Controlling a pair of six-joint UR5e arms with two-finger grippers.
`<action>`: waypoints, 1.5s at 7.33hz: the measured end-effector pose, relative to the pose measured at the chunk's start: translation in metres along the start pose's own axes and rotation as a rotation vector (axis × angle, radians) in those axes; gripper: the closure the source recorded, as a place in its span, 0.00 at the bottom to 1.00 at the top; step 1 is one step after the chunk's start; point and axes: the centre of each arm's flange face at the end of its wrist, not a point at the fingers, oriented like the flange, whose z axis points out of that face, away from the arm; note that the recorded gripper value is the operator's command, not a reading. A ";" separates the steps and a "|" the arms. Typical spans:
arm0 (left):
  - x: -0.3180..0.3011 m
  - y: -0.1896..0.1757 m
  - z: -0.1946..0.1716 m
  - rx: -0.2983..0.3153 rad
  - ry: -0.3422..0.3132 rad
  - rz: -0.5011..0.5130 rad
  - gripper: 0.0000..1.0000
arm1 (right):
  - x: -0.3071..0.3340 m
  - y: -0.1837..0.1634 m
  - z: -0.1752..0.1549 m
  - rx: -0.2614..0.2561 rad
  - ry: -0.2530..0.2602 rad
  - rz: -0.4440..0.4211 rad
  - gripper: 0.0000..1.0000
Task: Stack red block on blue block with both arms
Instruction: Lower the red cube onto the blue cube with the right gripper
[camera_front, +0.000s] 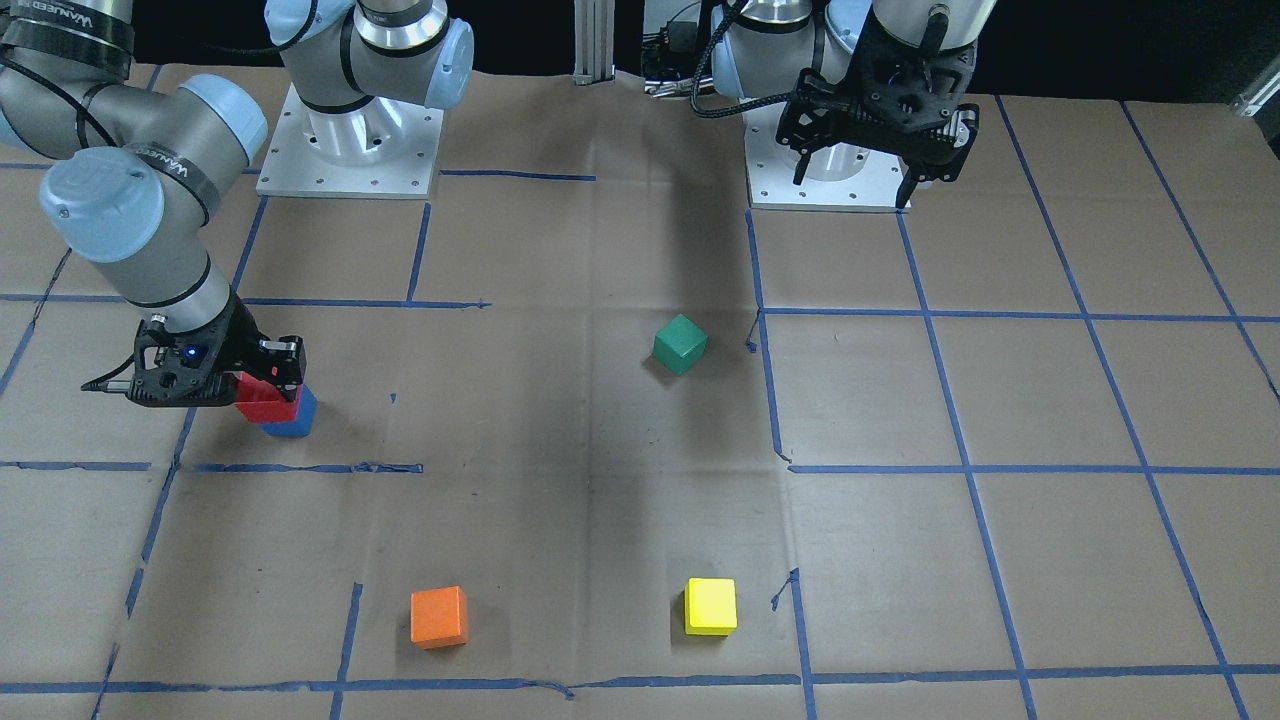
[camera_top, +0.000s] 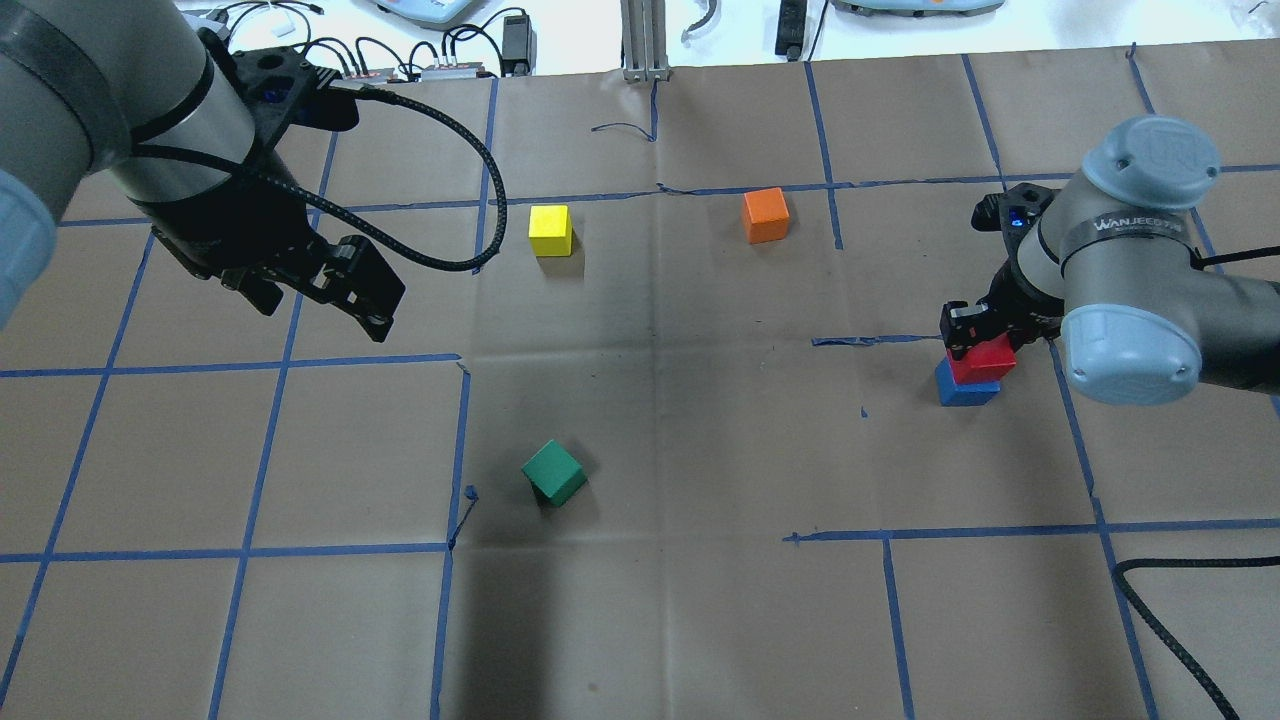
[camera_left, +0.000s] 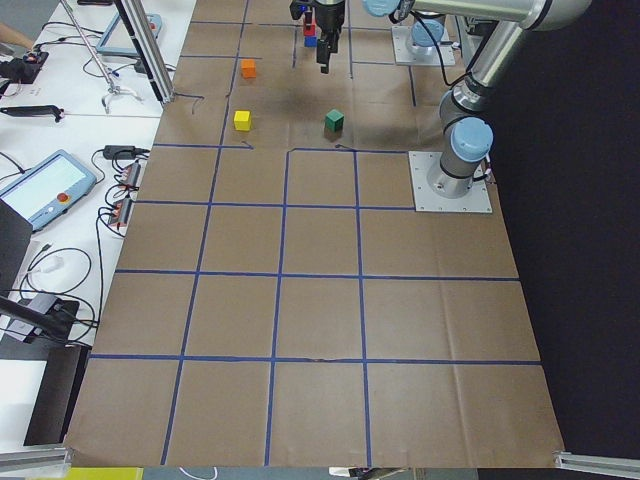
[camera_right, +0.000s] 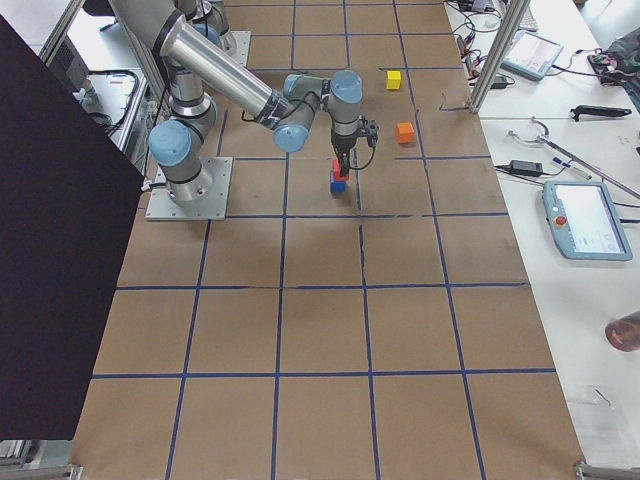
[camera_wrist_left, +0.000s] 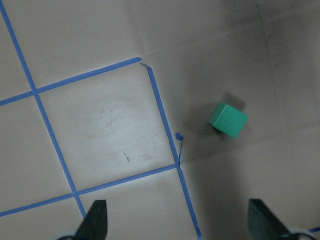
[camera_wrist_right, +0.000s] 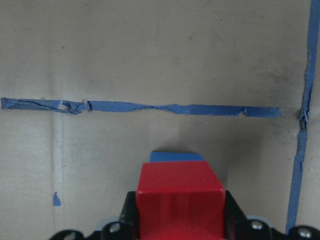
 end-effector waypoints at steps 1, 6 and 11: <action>0.000 0.000 0.000 0.000 0.000 0.000 0.00 | 0.000 0.001 -0.001 -0.001 0.001 0.006 0.92; 0.000 0.000 0.000 0.000 0.000 0.000 0.00 | 0.000 0.004 -0.001 -0.024 -0.003 0.029 0.92; 0.002 0.009 -0.007 0.002 0.001 -0.004 0.00 | 0.003 0.004 -0.001 -0.026 -0.001 0.055 0.41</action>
